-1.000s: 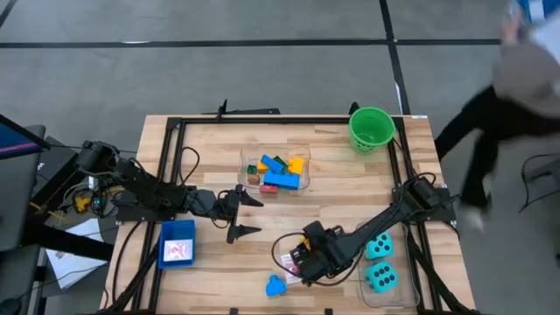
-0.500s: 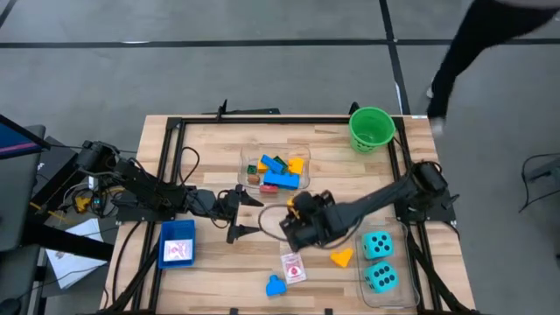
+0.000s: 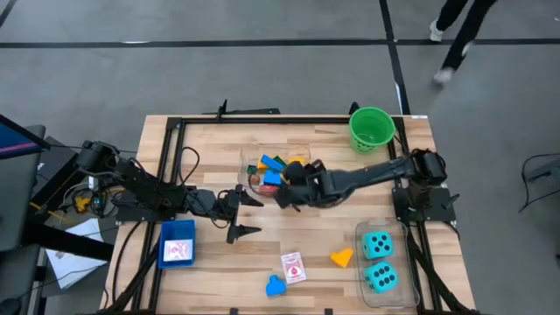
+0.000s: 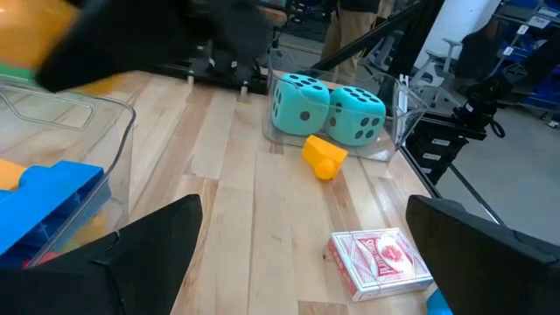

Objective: Pick & Place Toys
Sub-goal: Put the yellow game piece into the top transparent bin

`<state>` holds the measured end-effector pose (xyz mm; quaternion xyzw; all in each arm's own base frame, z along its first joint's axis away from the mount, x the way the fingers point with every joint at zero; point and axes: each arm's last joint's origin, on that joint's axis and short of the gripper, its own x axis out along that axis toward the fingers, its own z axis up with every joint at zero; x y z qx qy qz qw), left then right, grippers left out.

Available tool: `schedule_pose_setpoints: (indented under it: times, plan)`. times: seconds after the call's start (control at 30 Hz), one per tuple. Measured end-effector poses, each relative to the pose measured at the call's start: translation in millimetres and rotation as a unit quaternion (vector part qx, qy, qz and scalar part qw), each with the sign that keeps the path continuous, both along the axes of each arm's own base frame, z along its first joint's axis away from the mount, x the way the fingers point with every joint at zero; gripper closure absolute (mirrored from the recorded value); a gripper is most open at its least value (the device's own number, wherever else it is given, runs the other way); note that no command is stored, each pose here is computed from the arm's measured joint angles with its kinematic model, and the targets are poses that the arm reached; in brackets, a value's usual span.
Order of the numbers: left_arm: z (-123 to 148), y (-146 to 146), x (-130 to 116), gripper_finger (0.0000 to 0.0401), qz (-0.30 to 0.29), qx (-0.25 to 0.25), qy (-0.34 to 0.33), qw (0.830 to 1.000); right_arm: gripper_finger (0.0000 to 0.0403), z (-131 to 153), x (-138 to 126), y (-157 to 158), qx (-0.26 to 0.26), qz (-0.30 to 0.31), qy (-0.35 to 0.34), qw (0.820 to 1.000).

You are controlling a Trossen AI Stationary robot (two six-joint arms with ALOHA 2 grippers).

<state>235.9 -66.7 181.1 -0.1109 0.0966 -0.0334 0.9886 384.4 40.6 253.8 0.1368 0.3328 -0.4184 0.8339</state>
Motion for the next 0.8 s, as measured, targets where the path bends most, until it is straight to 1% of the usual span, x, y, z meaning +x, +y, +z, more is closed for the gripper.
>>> schedule_pose_setpoints:
  times: [0.13, 0.23, 0.3, 0.37, 0.47, 0.53, 0.63, 0.7, 0.8]
  plan:
    - [0.0, 0.1, 0.0, 0.0003, 0.001, -0.003, 0.000, 1.000, 0.0142, -0.6, 2.0, -23.8, 0.006, -0.025, 0.003, 1.000]
    - [0.0, 0.1, 0.0, 0.0003, 0.001, -0.003, 0.000, 1.000, 0.0142, -2.6, 3.2, -39.9, 0.028, -0.035, 0.006, 0.999]
    - [0.0, 0.1, 0.0, 0.0003, 0.001, -0.003, 0.000, 1.000, 0.0142, -10.3, 5.3, -48.7, 0.041, -0.039, 0.005, 0.998]
    - [0.0, 0.0, 0.0, 0.0003, 0.001, -0.003, 0.000, 1.000, 0.0142, -20.3, 1.5, -56.2, 0.044, -0.050, 0.024, 0.997]
    - [0.0, 0.0, 0.0, 0.0003, 0.001, -0.003, 0.000, 1.000, 0.0142, -30.4, -0.1, -63.7, 0.046, -0.062, 0.014, 0.997]
    - [0.0, 0.1, 0.0, 0.0003, 0.001, -0.003, 0.000, 1.000, 0.0142, -36.9, -2.0, -66.8, 0.057, -0.062, 0.021, 0.996]
    - [0.0, 0.1, 0.0, 0.0003, 0.001, -0.003, 0.000, 1.000, 0.0142, -42.9, -1.1, -71.0, 0.062, -0.059, 0.004, 0.996]
    - [0.0, 0.1, 0.0, 0.0003, 0.001, -0.003, 0.000, 1.000, 0.0142, -50.9, -3.4, -72.7, 0.063, -0.060, 0.008, 0.996]
    - [0.0, 0.0, 0.0, 0.0003, 0.001, -0.003, 0.000, 1.000, 0.0138, -50.8, -3.3, -73.5, 0.061, -0.058, 0.009, 0.996]
